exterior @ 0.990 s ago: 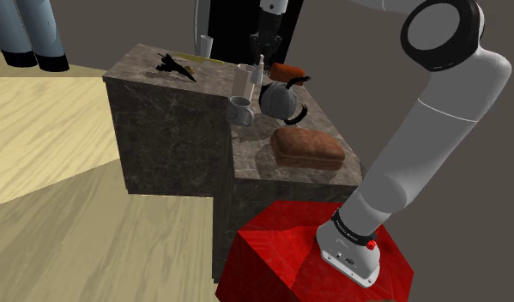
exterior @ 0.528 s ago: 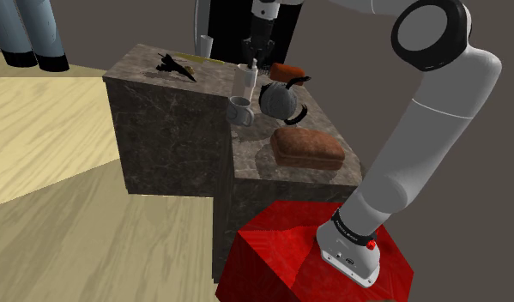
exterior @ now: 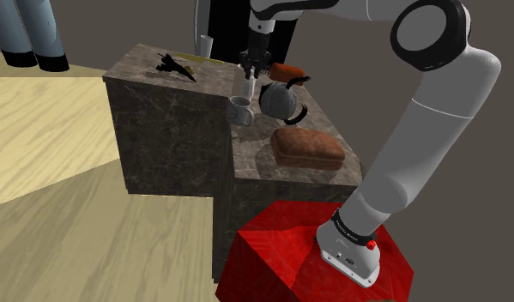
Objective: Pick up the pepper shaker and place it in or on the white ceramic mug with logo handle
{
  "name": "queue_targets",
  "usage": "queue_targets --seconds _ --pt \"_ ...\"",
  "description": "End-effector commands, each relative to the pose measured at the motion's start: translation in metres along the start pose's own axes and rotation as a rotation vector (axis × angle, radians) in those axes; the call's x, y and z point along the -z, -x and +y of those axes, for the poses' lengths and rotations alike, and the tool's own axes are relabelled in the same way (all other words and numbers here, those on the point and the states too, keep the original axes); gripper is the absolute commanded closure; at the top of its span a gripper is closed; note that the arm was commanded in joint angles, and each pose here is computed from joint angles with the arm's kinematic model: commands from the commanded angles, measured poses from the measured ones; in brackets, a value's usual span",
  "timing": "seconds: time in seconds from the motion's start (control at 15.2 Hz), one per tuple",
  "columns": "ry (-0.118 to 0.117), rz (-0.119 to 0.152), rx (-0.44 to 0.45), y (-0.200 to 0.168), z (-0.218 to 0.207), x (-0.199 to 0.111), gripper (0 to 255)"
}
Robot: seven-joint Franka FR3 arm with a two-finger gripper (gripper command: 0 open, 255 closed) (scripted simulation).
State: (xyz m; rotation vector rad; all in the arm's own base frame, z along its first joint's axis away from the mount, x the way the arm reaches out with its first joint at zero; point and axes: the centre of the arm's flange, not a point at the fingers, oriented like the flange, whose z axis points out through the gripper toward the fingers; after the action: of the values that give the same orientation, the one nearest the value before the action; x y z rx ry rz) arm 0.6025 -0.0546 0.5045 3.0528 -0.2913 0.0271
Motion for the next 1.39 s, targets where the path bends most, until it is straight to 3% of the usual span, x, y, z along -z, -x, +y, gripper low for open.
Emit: queue_targets --seconds 0.0,0.33,0.86,0.92,1.25,1.32 --pt "0.000 0.001 0.000 0.000 -0.001 -0.010 255" --pt "0.000 0.001 0.000 0.001 -0.003 -0.039 255" --pt "0.000 0.001 0.000 0.001 -0.003 -0.039 255" --pt "0.000 0.001 0.000 0.001 -0.003 -0.040 0" --pt "0.000 0.001 0.000 0.001 -0.003 -0.039 0" --pt "0.000 0.001 0.000 0.001 -0.003 -0.026 0"
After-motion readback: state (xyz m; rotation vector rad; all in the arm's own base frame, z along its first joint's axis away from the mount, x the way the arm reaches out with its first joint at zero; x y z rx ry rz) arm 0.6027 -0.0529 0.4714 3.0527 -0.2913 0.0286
